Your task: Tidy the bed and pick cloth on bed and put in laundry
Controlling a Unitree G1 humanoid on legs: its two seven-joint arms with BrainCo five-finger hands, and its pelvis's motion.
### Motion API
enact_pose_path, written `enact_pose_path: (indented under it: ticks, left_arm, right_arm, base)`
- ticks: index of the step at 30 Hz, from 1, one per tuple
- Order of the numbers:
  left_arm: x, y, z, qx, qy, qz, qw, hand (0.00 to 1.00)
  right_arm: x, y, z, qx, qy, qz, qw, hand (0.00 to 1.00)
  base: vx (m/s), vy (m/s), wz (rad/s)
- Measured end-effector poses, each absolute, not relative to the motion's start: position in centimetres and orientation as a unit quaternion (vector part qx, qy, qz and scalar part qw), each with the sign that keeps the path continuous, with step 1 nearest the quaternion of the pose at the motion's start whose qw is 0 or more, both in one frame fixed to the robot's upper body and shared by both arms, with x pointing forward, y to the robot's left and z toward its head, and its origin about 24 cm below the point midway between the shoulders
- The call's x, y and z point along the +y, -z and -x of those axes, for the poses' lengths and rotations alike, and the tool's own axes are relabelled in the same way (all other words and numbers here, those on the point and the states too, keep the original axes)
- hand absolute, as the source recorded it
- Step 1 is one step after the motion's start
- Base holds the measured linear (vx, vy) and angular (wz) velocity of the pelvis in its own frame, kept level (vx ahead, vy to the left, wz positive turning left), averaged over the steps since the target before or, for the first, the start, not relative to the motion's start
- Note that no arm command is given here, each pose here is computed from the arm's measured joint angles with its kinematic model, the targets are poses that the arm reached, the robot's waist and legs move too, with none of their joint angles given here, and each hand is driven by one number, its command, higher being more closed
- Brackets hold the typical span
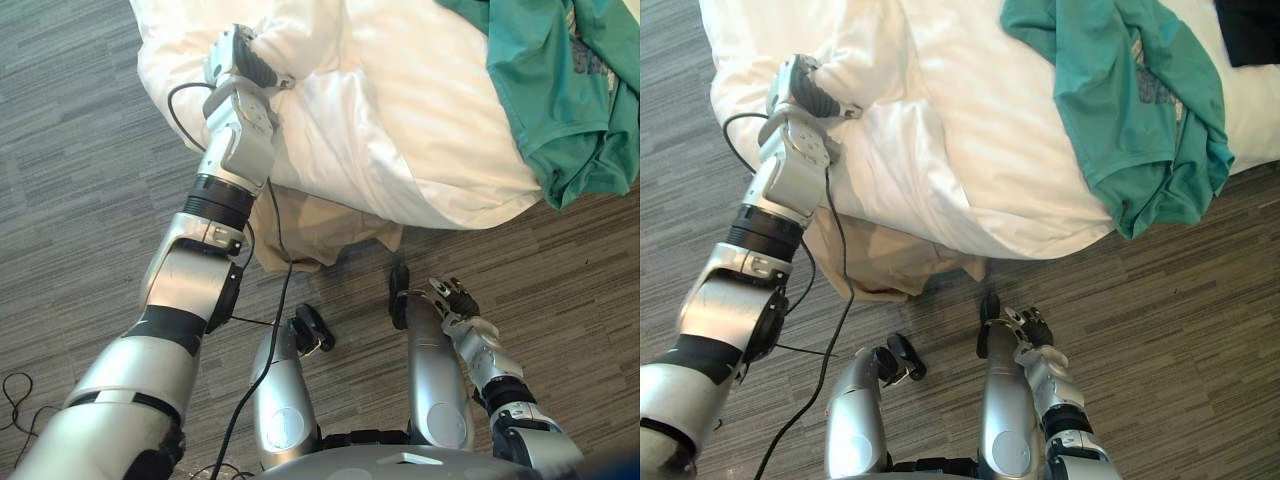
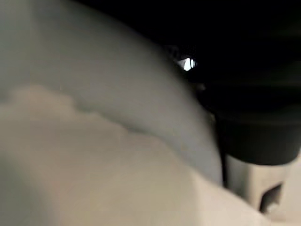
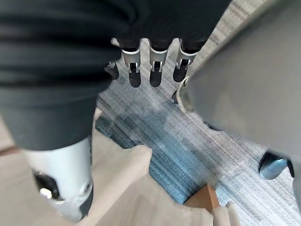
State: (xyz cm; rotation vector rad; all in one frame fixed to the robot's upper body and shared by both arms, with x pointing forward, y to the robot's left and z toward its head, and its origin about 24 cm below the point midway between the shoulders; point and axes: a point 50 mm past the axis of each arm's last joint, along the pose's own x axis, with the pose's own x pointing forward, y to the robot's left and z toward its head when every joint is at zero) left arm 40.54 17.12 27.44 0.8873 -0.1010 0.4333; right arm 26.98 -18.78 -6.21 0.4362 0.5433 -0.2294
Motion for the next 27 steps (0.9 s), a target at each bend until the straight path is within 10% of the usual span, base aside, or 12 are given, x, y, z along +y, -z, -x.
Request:
enact_pose_path:
  ticks: [13, 23, 24, 27]
  left_arm:
    - [17.5, -20.0, -40.4, 0.0, -0.094, -0.385, 0.918, 1.0]
    - [20.3, -7.1, -32.9, 0.07, 0.048, -0.402, 0.912, 1.0]
    - [20.7, -6.1, -31.7, 0.075, 0.054, -0.396, 0.914, 0.0]
    - [21.3, -4.0, -29.2, 0.09, 0.071, -0.382, 0.917, 0.0]
  right_arm:
    - [-19.8, 7.8, -24.4, 0.293, 0.125, -0.171, 0.932, 0.0]
    - [-20.7, 12.4, -15.9, 0.393, 0.164, -0.161, 0.89, 0.0]
    - [-20.7, 12.8, -15.1, 0.405, 0.17, -0.165, 0.883, 0.0]
    - [-21.0, 13.7, -13.5, 0.432, 0.181, -0.17, 0.867, 0.0]
  base:
    - [0.01, 0.0, 0.11]
    - [0.09, -0.059, 0.3]
    - [0.12, -0.06, 0.29]
    - [0.13, -0.037, 0.28]
